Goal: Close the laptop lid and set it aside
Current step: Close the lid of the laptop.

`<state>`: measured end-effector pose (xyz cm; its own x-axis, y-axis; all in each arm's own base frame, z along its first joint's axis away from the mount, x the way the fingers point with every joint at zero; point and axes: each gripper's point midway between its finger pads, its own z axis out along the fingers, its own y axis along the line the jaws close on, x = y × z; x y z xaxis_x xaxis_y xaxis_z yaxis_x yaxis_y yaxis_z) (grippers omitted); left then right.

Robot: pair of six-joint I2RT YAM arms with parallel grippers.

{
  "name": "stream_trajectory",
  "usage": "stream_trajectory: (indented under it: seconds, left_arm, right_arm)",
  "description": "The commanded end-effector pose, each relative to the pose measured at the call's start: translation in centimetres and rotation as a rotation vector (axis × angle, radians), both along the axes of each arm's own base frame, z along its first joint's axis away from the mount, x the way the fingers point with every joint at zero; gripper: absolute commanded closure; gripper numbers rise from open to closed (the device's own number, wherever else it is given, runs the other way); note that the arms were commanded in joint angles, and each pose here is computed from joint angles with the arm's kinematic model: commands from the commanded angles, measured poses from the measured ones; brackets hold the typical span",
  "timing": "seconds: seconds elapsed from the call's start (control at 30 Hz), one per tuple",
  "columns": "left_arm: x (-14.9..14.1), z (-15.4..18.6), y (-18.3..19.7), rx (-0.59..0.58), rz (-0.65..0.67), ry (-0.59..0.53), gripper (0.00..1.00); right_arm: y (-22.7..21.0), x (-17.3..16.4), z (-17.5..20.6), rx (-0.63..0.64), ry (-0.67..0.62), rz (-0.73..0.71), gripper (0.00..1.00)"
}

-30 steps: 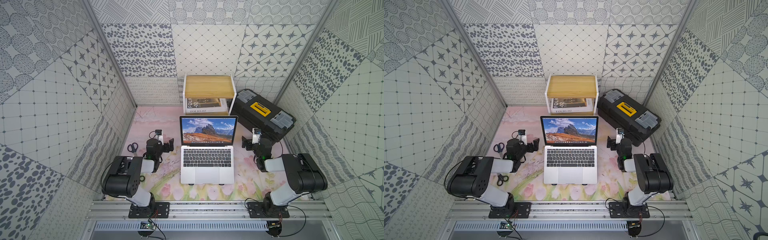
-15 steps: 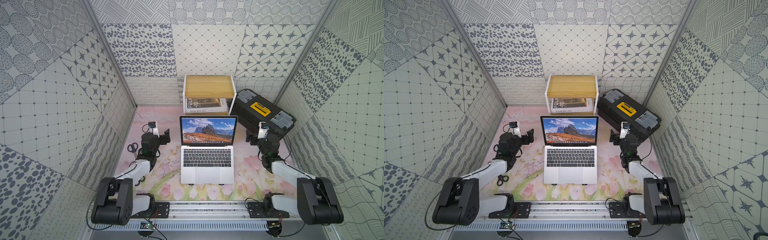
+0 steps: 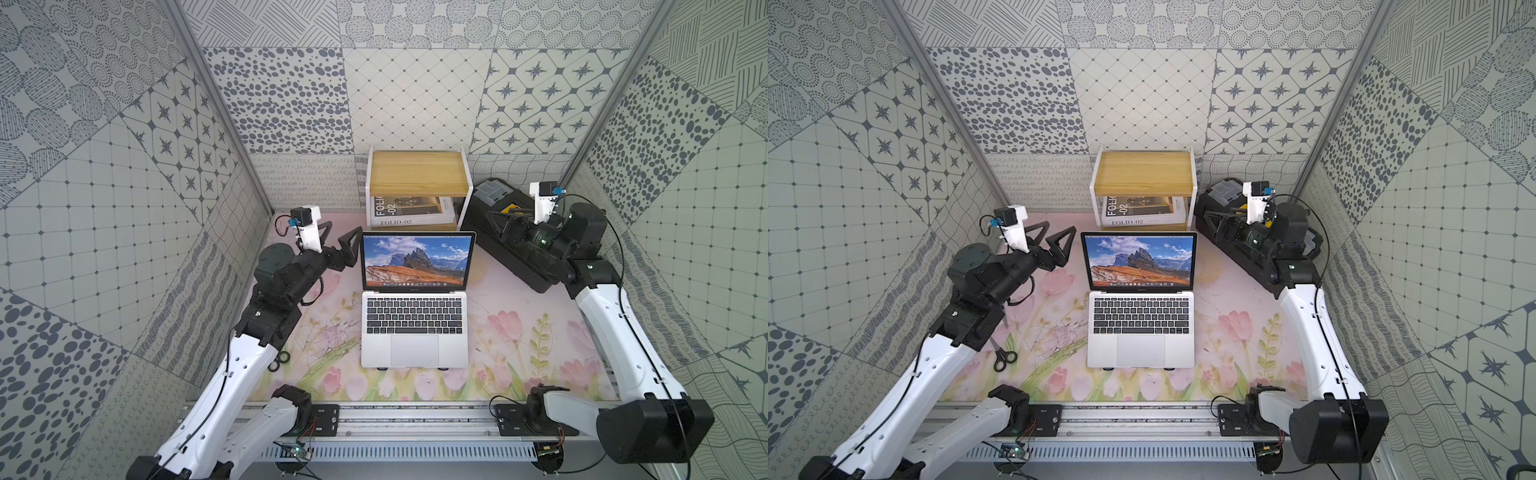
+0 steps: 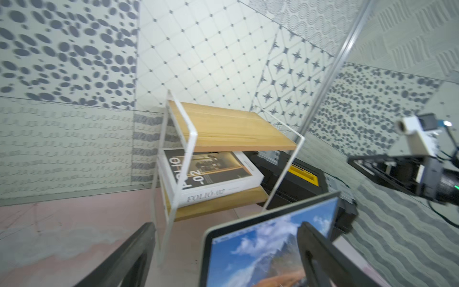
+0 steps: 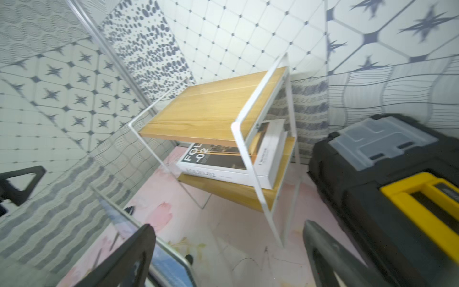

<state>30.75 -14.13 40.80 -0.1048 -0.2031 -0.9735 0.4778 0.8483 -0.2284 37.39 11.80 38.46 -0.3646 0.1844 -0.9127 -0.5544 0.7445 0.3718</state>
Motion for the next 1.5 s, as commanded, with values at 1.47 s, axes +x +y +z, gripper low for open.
stream_trajectory:
  seconds: [1.47]
  left_arm:
    - [-13.6, -25.0, -15.0, 0.206, -0.381, 0.439, 0.25]
  right_arm:
    - [19.6, -5.3, -3.5, -0.588, 0.149, 0.803, 0.03]
